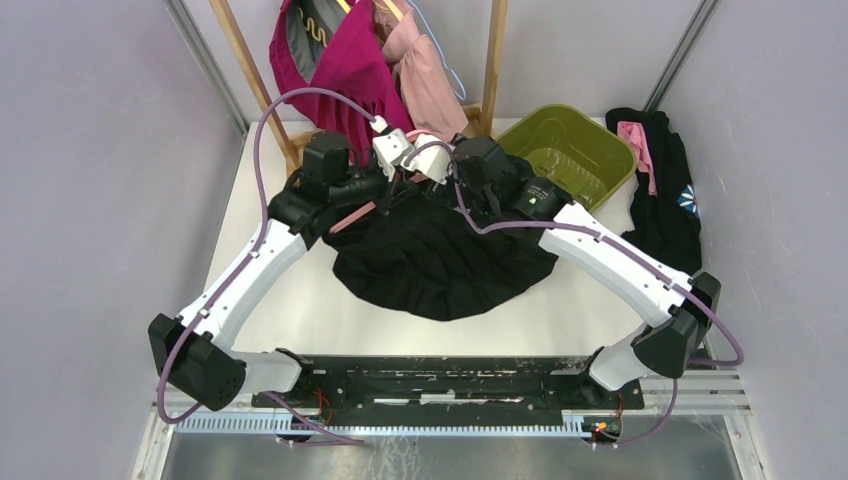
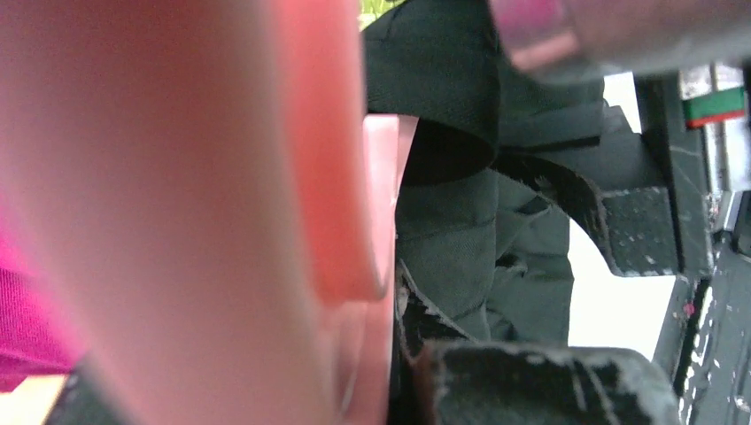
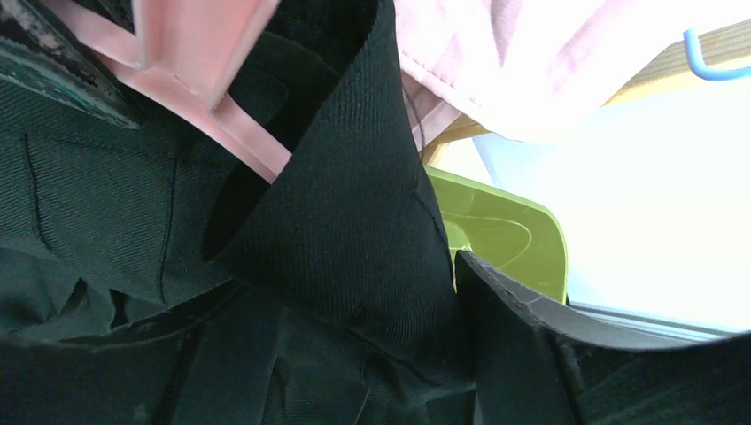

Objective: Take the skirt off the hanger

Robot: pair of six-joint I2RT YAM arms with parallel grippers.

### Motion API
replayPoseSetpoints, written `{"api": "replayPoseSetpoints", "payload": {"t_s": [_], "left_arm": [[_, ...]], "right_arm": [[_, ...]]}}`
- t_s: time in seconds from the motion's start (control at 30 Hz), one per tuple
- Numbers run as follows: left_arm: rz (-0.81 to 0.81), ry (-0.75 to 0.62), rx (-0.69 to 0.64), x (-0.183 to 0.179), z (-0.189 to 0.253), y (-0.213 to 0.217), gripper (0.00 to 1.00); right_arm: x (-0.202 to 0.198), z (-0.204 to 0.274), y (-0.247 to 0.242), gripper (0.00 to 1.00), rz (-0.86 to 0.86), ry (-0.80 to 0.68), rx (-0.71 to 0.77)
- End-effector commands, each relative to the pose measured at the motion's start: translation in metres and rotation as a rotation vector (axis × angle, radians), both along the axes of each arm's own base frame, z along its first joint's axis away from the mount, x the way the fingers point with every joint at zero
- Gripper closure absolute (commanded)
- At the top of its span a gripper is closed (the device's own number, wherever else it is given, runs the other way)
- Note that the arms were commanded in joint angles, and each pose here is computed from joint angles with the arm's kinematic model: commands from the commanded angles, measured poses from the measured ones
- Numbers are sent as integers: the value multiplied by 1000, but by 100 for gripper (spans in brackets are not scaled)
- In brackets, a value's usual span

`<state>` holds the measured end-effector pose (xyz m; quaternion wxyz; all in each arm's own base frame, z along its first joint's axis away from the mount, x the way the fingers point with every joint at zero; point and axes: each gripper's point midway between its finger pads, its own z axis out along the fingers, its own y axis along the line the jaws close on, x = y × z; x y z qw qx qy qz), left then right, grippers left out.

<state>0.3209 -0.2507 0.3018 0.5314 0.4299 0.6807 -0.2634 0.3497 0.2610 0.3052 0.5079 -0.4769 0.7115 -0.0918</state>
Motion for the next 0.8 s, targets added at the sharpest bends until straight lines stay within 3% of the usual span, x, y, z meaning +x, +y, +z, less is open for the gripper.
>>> {"api": "replayPoseSetpoints", "payload": {"t_s": [0.0,0.07,0.17,0.3,0.5,0.77], "left_arm": [[85,-168,-61,22,45,5,97],[89,-169,-64,23,45,6,97],[92,-169,-64,23,44,6,97],[112,-165,-57,27,42,8,97],[108,-161,-60,28,43,6,97],[100,-146,-56,27,38,5,97]], "right_arm": [[-4,50,-5,23,-68,-79,199],[-7,53,-7,14,-67,-77,209],[-13,53,-7,14,-43,-58,211],[-24,54,-5,0,-1,-20,229],[-38,65,-6,0,46,-20,289],[-29,81,13,1,66,-42,370]]}}
